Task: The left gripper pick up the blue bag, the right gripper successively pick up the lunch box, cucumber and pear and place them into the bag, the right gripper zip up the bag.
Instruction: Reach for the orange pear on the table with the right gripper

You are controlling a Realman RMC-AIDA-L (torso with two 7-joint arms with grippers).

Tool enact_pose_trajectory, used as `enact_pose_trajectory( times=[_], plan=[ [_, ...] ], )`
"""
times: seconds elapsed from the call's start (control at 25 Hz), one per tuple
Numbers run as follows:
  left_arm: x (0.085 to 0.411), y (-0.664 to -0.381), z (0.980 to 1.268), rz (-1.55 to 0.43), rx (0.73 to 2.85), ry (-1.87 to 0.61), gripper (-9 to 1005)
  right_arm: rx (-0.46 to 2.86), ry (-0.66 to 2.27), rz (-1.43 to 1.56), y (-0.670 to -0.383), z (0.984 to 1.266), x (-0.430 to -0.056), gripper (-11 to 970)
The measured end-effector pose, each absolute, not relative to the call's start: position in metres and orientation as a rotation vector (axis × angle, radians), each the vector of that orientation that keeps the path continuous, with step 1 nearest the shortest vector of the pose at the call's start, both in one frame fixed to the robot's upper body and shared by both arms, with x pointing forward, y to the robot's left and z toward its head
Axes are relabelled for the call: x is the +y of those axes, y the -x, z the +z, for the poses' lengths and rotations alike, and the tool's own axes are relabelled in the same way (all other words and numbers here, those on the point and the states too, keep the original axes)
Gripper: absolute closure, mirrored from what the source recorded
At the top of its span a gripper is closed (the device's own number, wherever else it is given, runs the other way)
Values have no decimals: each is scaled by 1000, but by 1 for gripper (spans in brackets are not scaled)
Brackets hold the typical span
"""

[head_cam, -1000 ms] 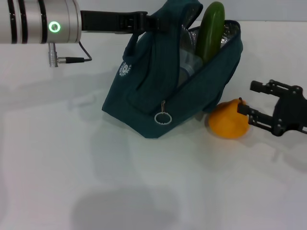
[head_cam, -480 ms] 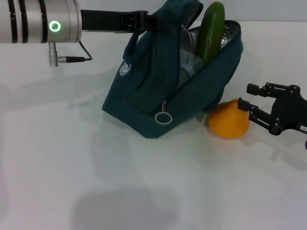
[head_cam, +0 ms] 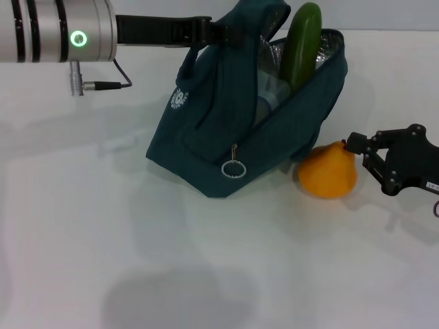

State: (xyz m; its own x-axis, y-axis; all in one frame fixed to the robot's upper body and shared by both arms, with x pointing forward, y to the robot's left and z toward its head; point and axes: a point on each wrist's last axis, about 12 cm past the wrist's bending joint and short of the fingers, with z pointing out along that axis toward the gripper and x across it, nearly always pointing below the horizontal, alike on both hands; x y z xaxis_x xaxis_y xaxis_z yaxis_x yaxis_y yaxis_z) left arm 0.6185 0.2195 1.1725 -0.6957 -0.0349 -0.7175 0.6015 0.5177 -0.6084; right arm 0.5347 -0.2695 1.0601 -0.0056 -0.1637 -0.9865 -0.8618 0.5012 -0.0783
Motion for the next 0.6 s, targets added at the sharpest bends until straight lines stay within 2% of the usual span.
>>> enact_pose_trajectory(
  times=[0.16, 0.4, 0.6],
  plan=[
    [219, -618, 1172, -1189, 2071, -459, 930, 1515, 931, 692, -536, 1058, -270, 918],
    [220, -618, 1171, -1189, 2071, -459, 930, 1507, 918, 709, -535, 1059, -268, 954],
    [222, -617, 1170, -1189, 2075, -454, 930, 1460, 884, 742, -522, 1063, -279, 960]
  ],
)
